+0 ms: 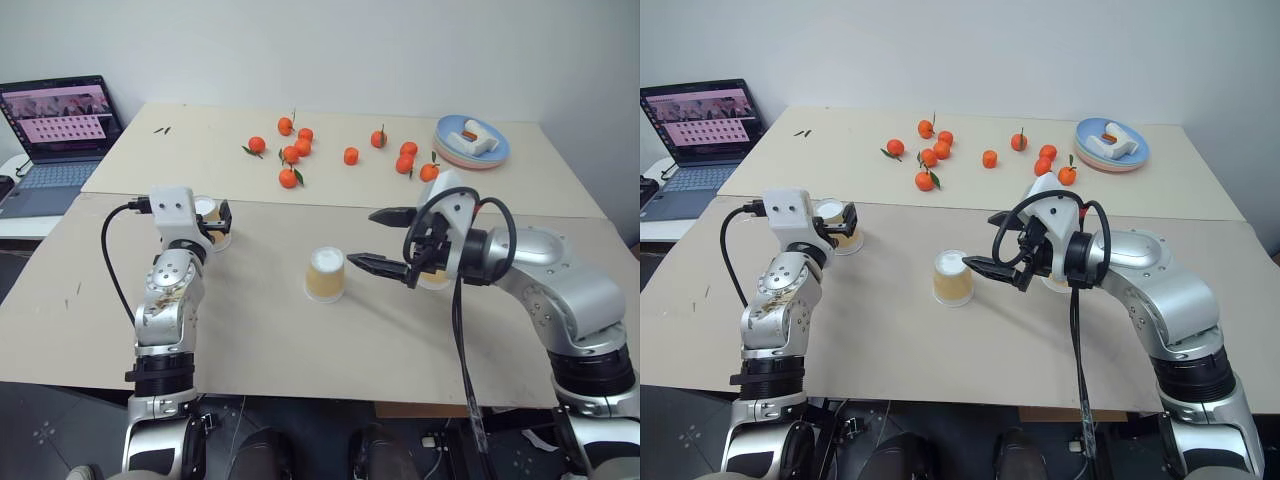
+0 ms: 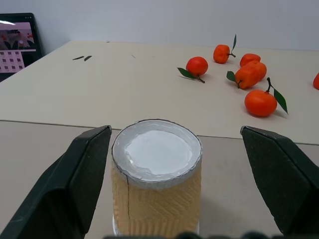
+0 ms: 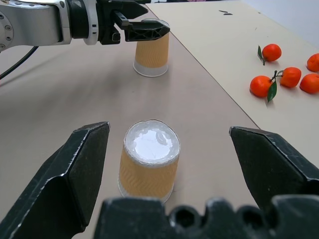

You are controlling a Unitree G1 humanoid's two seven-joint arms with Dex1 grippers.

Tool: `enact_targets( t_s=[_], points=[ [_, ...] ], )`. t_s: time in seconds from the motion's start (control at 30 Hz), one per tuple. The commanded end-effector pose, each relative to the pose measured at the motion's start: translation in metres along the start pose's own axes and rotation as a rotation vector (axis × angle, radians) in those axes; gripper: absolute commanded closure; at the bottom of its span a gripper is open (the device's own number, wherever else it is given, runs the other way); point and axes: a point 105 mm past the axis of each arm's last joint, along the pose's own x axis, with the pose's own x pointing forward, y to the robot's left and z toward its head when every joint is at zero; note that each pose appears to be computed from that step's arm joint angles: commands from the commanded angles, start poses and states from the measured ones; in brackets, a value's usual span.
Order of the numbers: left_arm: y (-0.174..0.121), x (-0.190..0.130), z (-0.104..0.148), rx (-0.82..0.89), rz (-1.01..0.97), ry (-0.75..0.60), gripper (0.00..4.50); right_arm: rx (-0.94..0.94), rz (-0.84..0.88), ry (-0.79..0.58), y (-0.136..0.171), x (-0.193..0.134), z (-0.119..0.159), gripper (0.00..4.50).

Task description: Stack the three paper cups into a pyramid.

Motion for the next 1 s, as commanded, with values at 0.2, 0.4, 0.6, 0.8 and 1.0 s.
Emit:
enact_targets(
  t_s=[0.2, 0.4, 0.6, 0.8, 1.0],
  points=[
    [0.0, -0.005, 0.012, 0.008, 0.009, -0.03, 0.08, -0.039, -0.022, -0.028, -0.003, -0.005, 0.01, 0.0],
    [0.001, -0.001, -0.001, 0.019, 0.011, 0.021, 0.08, -0.038, -0.033, -0.046, -0.006, -0.007, 0.015, 0.0],
    [-0.001, 0.011, -0.015, 0.041, -0.013, 0.078, 0.08, -0.033, -0.035, -0.052, -0.006, -0.007, 0.015, 0.0],
    [-0.008, 0.019, -0.007, 0.043, -0.051, 0.056, 0.08, -0.041, -0.05, -0.046, -0.007, -0.009, 0.015, 0.0],
    [-0.01, 0.023, 0.012, 0.058, -0.064, -0.008, 0.08, -0.039, -0.053, -0.041, -0.007, -0.009, 0.013, 0.0]
  ],
)
